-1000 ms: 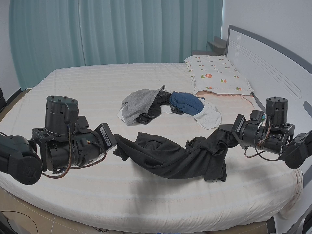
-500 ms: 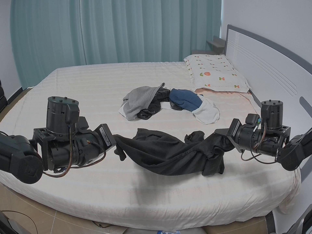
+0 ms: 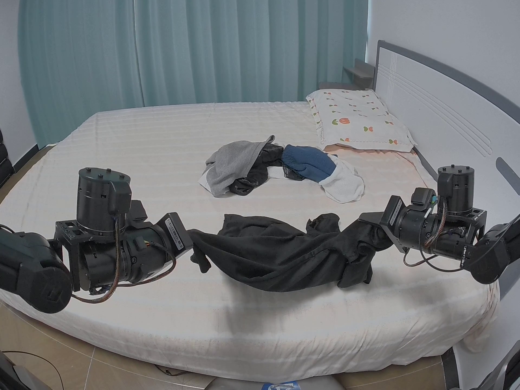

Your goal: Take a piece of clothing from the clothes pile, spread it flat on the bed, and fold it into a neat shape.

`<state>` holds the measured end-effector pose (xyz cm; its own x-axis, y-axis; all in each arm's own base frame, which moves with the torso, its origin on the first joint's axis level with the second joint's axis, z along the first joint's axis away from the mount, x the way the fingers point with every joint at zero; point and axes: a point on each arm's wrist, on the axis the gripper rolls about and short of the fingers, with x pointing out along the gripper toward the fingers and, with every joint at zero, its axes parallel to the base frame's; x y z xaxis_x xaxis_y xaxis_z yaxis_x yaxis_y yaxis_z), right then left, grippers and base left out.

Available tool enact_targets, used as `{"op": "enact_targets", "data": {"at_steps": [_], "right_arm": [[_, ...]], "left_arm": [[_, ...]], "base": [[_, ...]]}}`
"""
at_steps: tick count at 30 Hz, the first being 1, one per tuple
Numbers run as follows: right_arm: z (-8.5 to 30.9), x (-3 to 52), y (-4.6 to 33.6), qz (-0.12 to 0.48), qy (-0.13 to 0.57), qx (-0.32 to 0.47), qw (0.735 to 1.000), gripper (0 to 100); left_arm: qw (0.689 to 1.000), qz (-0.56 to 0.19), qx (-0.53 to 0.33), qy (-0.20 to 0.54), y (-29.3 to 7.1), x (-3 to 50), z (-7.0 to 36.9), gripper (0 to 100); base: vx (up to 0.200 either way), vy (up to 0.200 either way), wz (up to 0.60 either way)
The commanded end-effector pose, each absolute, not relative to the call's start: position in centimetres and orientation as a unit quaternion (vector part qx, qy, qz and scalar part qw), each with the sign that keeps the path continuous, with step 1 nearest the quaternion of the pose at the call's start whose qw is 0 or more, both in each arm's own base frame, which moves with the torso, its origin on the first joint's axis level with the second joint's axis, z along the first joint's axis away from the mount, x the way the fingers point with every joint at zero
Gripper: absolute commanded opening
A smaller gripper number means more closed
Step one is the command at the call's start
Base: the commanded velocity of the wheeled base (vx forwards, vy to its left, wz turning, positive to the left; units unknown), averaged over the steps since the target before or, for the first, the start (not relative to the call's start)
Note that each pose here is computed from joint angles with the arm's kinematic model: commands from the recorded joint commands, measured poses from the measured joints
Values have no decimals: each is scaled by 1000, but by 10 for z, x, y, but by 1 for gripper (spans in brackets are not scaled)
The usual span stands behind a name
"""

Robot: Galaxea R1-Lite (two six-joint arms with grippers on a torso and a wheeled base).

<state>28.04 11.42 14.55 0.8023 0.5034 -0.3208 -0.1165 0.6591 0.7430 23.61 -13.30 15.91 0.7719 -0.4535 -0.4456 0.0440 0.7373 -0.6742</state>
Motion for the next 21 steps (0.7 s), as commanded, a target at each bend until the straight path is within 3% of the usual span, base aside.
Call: {"op": "enact_targets", "data": {"at_steps": [1, 21], "right_arm": [[155, 276, 112, 185, 245, 375, 875, 0], [156, 274, 113, 187, 245, 375, 874, 0]], "left_arm": [[879, -147, -332, 308, -135, 233, 155, 0], [879, -151, -364, 270, -127, 224, 168, 0]], "base": [[-200, 0, 0], [0, 0, 0]]}}
